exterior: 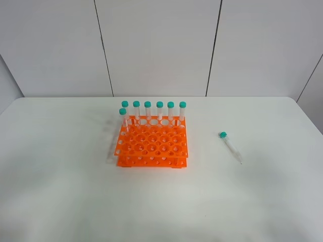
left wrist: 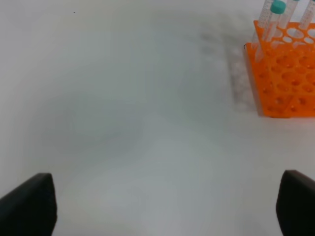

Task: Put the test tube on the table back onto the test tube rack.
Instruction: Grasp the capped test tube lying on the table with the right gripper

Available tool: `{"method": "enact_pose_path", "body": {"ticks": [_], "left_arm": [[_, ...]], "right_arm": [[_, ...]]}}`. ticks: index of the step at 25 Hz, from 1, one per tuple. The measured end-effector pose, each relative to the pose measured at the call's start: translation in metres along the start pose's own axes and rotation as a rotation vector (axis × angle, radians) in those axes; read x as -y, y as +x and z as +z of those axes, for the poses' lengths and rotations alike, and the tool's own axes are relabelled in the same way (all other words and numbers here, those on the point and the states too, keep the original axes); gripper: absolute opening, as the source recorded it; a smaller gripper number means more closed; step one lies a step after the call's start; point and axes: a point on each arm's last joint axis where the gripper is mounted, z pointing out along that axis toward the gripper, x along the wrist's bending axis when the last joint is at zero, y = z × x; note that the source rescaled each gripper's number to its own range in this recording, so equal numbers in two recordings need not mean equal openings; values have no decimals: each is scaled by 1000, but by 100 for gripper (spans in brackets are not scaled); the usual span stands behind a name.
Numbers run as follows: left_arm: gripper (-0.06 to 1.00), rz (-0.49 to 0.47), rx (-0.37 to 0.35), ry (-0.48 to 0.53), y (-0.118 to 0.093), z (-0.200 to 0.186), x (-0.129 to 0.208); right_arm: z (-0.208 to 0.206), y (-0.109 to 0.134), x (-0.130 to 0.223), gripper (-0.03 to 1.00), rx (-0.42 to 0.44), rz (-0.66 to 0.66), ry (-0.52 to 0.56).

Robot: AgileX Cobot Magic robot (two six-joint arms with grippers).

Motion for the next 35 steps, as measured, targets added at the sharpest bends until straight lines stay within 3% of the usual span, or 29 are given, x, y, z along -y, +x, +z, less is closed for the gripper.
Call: {"method": "enact_pose_path", "body": {"ticks": [35], "left_arm": [[97,-1,0,0,0,0,0]], "right_arm": [[0,0,0,96,0,7,0]]}}
